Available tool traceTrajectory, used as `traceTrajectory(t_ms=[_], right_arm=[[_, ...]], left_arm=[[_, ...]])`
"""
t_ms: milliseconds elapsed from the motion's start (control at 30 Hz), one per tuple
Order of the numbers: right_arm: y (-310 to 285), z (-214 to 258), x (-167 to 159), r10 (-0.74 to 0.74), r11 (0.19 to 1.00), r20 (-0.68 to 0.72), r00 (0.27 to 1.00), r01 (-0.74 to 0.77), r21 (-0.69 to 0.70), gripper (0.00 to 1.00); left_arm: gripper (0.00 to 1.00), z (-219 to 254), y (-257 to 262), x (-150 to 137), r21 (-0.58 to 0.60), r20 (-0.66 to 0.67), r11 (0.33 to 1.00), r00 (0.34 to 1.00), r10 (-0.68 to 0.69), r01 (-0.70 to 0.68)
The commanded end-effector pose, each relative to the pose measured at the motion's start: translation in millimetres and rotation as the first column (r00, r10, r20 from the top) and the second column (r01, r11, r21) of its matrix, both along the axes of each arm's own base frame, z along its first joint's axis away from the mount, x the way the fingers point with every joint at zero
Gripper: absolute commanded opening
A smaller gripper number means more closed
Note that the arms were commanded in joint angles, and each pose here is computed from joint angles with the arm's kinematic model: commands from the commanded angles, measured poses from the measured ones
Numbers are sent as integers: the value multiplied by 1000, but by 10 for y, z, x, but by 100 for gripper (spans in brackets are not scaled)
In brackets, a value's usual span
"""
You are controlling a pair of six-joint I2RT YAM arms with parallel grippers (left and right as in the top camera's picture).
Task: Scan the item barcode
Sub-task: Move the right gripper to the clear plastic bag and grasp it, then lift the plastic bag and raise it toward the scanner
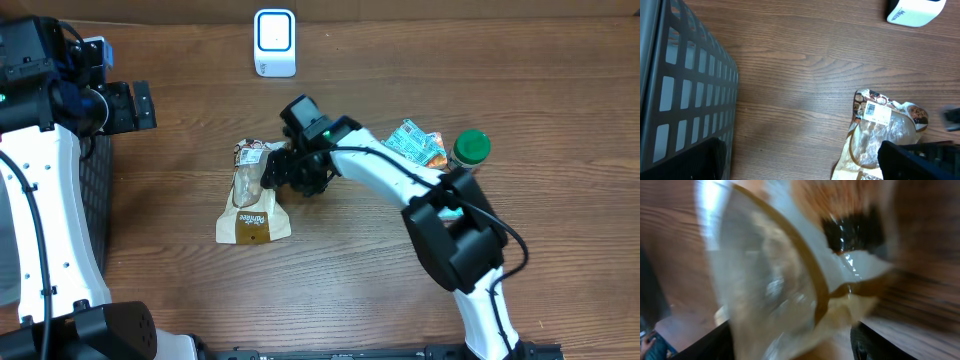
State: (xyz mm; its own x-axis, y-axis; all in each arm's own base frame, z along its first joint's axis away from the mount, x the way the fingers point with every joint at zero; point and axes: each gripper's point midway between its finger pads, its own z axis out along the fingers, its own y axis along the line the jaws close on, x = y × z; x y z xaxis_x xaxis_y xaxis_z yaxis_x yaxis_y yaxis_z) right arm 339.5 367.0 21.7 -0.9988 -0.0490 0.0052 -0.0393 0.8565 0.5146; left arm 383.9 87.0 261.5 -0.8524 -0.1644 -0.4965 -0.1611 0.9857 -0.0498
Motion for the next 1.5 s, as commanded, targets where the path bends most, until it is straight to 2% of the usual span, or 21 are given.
traceTrajectory(t_ms=[0,167,267,433,567,667,767,833,1067,1267,1467], right_arm=[[27,-202,-87,-27,999,-45,999,26,-32,67],[140,-333,-190,4,999,-52,999,-6,-35,67],[157,-394,-210,9,999,-55,998,-11,-38,61],[154,-413,-211,6,999,-58,998,-8,-40,47],[144,-418,-213,7,999,-57,998,-10,-45,27],[110,-433,-203,8,998,-52,999,-11,-60,22],[13,-469,-158,-12,995,-40,999,8,-101,9],[-25,-468,-113,-21,995,-39,999,17,-99,4],[-359,-494,14,-95,987,-97,991,82,-135,4],[-529,-512,1,-127,980,-141,982,103,-168,4],[-411,-393,-33,35,997,-117,993,-42,-60,4]], left_arm=[[100,44,20,12,16,11,1000,1000,-18,18],[100,44,20,12,16,11,1000,1000,-18,18],[99,44,20,12,16,11,1000,1000,-18,18],[100,43,21,12,16,11,1000,1000,-18,18],[100,44,20,12,16,11,1000,1000,-18,18],[100,44,20,12,16,11,1000,1000,-18,18],[100,44,20,12,16,11,1000,1000,-18,18],[100,43,21,12,16,11,1000,1000,-18,18],[100,44,20,12,16,11,1000,1000,-19,19],[100,43,21,12,16,11,1000,1000,-18,18],[99,44,20,12,16,11,1000,1000,-18,18]])
